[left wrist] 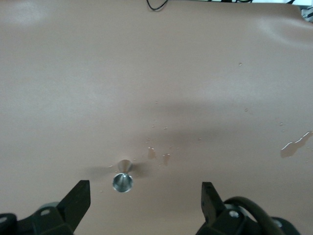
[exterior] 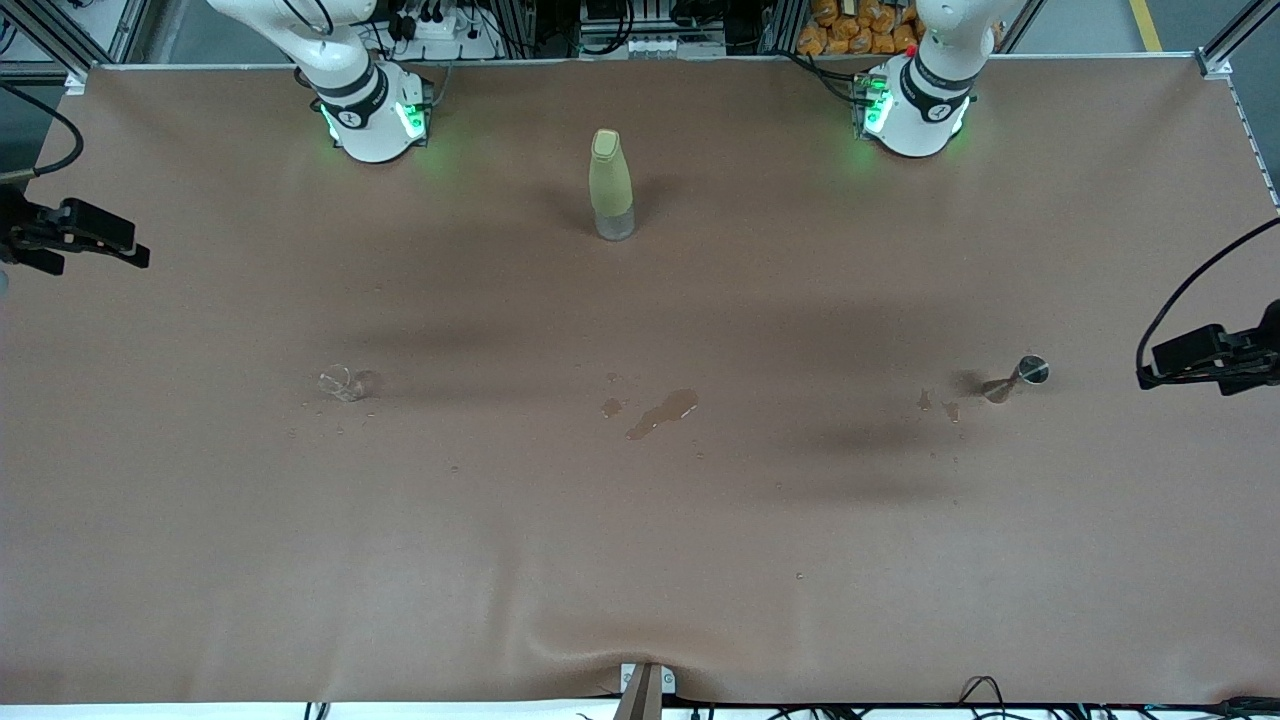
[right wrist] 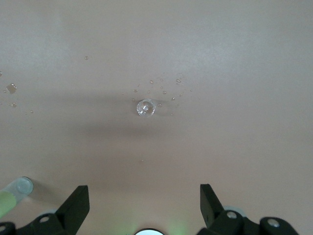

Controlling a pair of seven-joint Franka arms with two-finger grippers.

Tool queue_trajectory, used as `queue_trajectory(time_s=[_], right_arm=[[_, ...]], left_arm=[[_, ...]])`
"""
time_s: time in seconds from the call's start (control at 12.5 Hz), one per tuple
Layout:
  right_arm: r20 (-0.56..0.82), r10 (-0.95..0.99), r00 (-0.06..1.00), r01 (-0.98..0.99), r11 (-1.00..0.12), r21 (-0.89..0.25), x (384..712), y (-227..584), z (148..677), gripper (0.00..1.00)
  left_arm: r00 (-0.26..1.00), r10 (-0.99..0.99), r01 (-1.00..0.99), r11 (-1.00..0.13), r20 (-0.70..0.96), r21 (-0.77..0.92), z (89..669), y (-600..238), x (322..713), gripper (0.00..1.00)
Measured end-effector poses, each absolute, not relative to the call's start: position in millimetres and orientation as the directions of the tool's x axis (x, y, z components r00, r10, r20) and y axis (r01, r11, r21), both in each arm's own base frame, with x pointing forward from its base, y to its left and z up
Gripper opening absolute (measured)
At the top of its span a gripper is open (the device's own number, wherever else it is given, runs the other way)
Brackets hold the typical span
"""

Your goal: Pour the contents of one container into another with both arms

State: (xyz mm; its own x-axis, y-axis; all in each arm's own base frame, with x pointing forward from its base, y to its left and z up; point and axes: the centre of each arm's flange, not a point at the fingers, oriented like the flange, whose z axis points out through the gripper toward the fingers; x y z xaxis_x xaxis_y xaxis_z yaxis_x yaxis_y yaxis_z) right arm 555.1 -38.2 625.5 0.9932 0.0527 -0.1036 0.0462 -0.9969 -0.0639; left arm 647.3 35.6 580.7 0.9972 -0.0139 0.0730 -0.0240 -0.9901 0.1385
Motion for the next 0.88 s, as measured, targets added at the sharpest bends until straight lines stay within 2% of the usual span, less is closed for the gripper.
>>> queue_trajectory(time_s=[0.4,0.88], right_arm=[[-0.105,0.053,0.993,0.046,-0.997,-0.064,555.1,-38.2,625.0,1.00],[-0.100,0.050,0.994,0.044,-0.997,-0.056,555.8,-39.9,624.4,1.00]], left_arm=[[0.999,-0.035,-0.036,-0.999,0.028,0.033,605.9,-9.5,622.2,1.00],[0.996,-0.090,-0.090,-0.996,0.007,-0.019,633.4,-52.8,566.3,1.00]])
